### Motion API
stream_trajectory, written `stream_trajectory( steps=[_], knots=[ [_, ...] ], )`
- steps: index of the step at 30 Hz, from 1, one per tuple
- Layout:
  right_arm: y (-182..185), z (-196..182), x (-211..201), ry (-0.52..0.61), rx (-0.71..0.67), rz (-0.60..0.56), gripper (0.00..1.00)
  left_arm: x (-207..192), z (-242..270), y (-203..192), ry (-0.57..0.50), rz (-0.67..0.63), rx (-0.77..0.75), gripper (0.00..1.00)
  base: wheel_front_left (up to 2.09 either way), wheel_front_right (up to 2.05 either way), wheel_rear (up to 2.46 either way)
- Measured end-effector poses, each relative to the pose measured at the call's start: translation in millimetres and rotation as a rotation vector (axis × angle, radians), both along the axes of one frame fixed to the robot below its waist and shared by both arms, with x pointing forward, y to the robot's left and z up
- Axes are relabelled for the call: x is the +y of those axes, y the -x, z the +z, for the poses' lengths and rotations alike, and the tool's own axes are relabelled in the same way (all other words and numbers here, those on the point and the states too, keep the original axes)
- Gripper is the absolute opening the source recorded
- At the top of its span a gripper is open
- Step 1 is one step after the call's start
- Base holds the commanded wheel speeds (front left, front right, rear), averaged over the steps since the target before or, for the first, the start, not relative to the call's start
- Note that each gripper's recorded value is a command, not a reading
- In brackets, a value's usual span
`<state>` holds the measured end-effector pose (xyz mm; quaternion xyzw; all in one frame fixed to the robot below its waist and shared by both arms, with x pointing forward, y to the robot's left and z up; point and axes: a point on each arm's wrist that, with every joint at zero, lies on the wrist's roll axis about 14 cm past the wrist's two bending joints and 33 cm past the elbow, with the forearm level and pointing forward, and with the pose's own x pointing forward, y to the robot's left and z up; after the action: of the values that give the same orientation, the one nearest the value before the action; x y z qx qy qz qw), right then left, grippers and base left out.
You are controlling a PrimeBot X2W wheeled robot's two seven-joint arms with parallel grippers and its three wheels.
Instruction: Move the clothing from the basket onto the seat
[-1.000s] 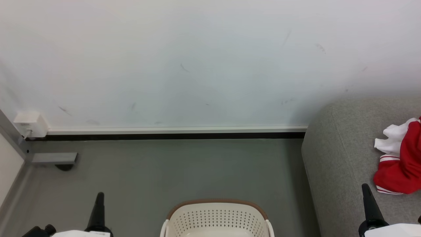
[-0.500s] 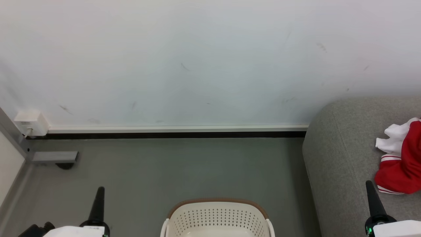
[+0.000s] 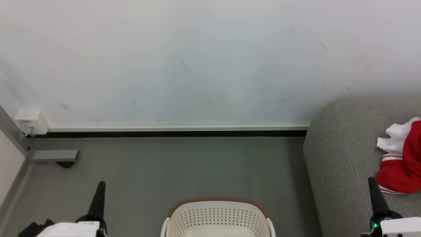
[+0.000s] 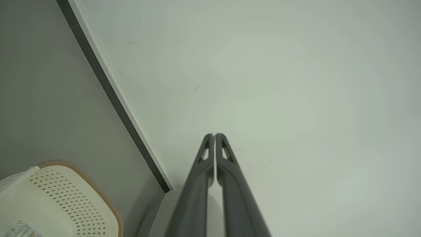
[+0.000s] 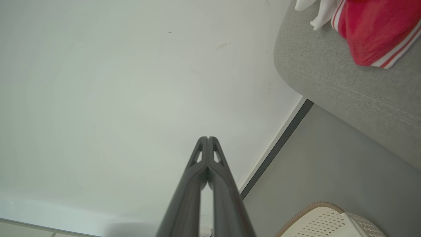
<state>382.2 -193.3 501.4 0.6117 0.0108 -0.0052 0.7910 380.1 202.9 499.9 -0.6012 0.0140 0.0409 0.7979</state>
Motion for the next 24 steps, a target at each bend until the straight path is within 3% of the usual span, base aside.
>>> stream_trajectory(
  steps=[24],
  knots=[
    [-5.9, 4.9, -4.0, -0.169, -0.014, -0.007, 0.00, -2.9, 11.3, -6.2, 0.187, -0.024, -0.042, 0.00, 0.00, 0.00, 0.00]
  ],
)
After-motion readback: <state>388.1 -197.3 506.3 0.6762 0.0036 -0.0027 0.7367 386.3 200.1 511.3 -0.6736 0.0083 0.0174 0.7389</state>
